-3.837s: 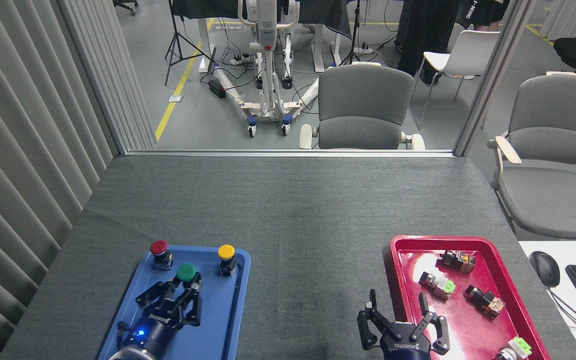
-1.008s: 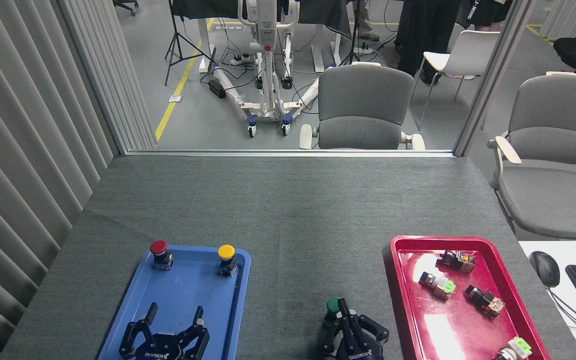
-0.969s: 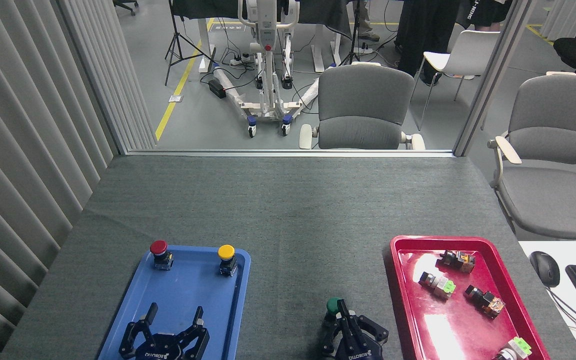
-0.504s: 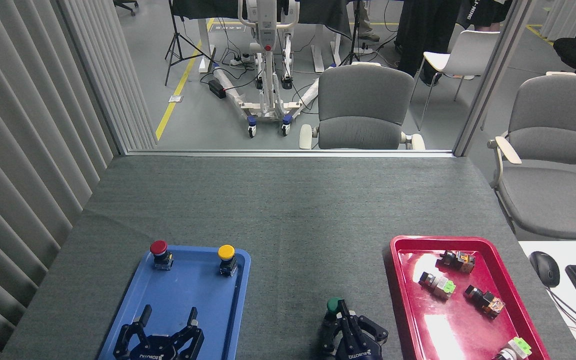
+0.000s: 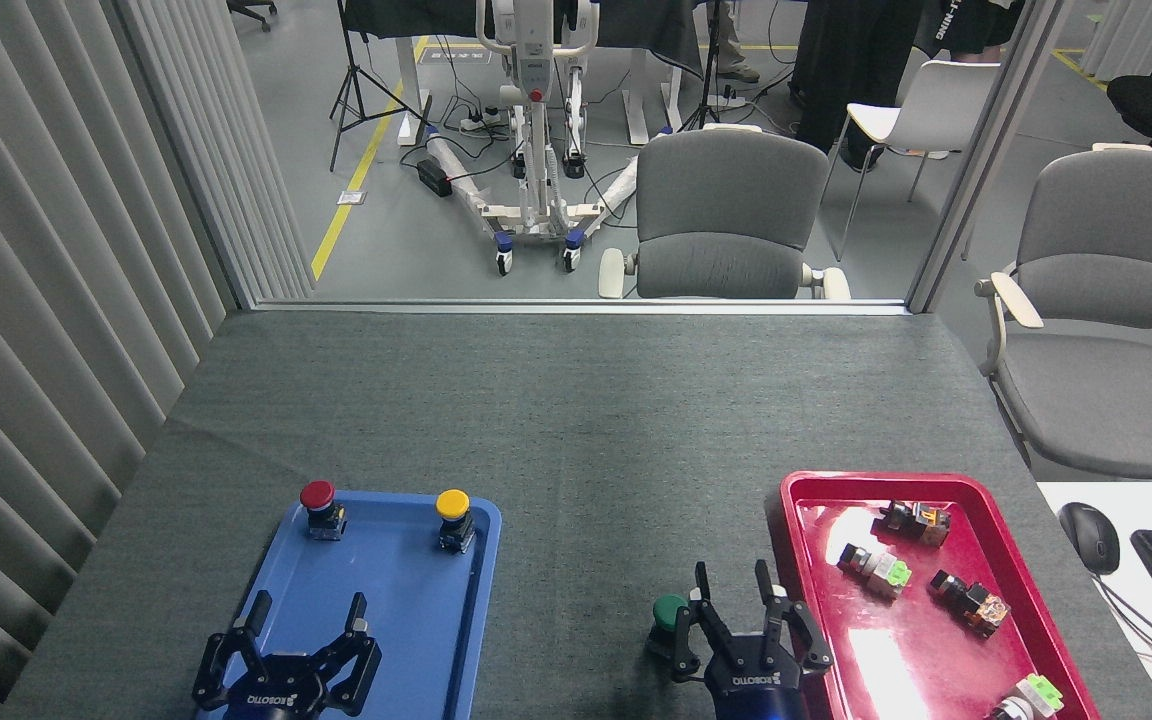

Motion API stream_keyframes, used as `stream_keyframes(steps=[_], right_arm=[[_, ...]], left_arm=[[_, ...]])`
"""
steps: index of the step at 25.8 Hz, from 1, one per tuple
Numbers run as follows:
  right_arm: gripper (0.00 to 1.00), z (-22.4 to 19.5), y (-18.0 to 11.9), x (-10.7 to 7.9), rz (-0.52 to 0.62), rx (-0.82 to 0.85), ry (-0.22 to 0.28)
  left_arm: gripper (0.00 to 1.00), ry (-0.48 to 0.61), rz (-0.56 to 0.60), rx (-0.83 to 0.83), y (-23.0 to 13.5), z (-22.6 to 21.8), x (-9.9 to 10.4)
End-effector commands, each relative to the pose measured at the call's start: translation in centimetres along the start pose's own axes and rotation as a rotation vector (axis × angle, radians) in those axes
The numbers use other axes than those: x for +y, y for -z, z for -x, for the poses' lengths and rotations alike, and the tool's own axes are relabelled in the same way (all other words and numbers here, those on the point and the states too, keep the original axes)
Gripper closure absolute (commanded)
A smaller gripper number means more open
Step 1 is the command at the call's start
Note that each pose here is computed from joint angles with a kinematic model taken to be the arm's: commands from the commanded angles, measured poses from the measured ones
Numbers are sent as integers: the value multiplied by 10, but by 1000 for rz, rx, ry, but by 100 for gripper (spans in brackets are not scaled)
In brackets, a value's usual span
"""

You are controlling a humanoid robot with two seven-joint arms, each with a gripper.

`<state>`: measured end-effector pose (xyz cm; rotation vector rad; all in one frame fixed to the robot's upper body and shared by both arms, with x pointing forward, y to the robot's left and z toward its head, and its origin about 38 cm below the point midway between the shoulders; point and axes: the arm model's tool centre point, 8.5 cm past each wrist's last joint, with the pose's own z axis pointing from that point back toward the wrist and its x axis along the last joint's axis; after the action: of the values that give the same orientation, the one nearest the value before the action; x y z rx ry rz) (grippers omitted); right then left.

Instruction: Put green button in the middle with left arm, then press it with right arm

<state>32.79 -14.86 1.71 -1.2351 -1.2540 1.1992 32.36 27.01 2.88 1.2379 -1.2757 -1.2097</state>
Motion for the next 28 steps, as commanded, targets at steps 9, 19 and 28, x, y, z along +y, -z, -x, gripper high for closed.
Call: stream_keyframes(steps=[9, 19, 28], right_arm=[[1, 52, -19, 15, -48, 89, 24], [1, 57, -20, 12, -45, 105, 9], [1, 73, -37, 12, -48, 88, -34]], left_arm=[[1, -21, -8, 15, -2, 13, 4], [1, -34, 2, 26, 0, 15, -1], [1, -39, 3, 27, 0, 16, -1]])
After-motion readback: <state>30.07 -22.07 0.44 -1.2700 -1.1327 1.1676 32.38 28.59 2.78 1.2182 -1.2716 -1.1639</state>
